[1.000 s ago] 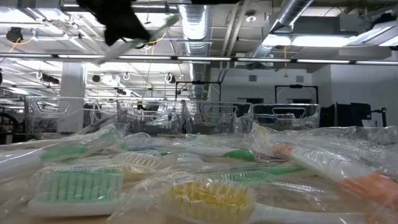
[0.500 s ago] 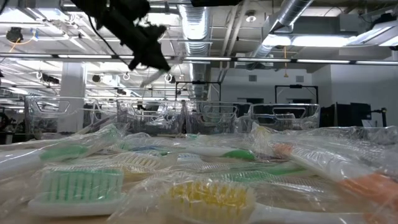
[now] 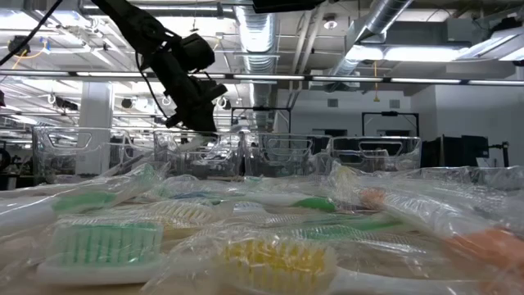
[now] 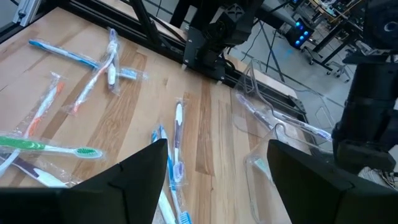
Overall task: Pick & Place Toothbrushes
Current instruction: Put the green toothbrush into the middle left transparent bin
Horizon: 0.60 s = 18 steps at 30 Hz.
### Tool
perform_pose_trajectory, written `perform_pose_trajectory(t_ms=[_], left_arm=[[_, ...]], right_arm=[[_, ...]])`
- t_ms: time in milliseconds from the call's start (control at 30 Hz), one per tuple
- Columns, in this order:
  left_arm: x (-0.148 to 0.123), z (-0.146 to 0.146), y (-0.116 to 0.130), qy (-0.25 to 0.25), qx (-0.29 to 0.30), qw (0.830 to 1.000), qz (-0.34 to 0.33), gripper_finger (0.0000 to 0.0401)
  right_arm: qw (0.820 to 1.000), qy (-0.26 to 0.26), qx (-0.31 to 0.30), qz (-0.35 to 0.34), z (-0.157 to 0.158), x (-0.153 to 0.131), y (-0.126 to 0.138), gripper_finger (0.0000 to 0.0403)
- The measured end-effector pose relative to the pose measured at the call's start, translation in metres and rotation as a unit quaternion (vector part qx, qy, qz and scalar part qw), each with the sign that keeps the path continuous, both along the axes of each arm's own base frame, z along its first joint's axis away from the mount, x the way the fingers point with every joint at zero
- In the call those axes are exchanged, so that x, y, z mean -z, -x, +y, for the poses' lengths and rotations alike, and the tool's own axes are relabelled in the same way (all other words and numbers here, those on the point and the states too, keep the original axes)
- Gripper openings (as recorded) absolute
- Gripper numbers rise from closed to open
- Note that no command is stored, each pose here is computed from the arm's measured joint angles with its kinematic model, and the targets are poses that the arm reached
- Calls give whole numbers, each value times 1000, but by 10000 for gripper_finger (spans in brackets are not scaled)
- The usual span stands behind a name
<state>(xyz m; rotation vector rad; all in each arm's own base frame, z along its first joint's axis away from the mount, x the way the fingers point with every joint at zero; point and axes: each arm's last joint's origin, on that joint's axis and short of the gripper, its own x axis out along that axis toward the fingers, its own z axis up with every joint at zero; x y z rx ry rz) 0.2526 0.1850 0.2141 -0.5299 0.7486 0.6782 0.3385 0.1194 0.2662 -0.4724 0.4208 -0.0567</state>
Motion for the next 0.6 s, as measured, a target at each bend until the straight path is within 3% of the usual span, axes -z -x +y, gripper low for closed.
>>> perform_pose_trajectory(t_ms=[267,600], left_arm=[[5,3,11,46,-48,998,24,24],[6,4,12,46,-48,997,27,65]], right_arm=[[1000,0,0,0,0,0,0,270],[1000,0,0,0,0,0,0,270]])
